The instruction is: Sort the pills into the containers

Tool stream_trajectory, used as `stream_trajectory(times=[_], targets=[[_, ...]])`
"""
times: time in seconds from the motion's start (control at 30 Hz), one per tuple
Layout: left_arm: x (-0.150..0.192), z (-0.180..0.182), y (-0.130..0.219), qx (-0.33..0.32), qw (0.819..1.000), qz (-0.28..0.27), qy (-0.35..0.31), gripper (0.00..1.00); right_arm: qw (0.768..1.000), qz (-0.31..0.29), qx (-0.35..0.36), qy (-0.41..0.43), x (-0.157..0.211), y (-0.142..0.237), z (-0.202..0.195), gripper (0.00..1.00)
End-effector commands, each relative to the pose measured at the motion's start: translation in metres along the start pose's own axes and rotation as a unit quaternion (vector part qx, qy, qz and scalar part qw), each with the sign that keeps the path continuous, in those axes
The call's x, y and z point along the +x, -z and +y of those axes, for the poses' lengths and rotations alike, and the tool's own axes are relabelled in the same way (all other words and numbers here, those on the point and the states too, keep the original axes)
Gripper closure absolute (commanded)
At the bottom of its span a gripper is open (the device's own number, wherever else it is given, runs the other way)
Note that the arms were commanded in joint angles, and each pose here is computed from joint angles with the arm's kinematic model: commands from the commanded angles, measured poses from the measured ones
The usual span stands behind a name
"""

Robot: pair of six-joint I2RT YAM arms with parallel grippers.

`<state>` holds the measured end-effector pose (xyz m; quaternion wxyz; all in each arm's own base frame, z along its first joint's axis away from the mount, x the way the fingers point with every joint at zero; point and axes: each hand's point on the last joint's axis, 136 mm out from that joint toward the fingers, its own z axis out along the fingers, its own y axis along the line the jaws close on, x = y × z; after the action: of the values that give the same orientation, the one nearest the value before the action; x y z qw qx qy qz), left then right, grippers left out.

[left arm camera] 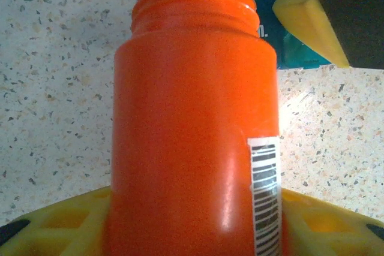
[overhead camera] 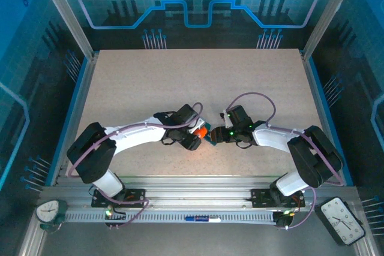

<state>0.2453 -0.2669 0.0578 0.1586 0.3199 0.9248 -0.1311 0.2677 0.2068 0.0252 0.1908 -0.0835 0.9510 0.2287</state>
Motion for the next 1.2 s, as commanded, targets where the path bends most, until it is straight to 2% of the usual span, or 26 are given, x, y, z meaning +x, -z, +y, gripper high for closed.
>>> stream_trajectory(times=[0.0, 0.8, 1.17], targets=[[0.0007, -0.0005, 0.0014, -0.008, 1.000, 0.022, -0.020, 1.00, 1.000, 0.024, 0.008, 0.001, 0.0170, -0.0076, -0.0046, 0.38], [-0.0015, 0.0057, -0.0009, -0.031, 0.994, 0.095, -0.049, 1.00, 1.000, 0.026, 0.007, 0.000, 0.0172, -0.0074, -0.0036, 0.38], [-0.0062, 0.0068, 0.0064, -0.038, 0.992, 0.106, -0.065, 1.00, 1.000, 0.026, 0.006, 0.000, 0.0166, -0.0069, -0.0034, 0.38]])
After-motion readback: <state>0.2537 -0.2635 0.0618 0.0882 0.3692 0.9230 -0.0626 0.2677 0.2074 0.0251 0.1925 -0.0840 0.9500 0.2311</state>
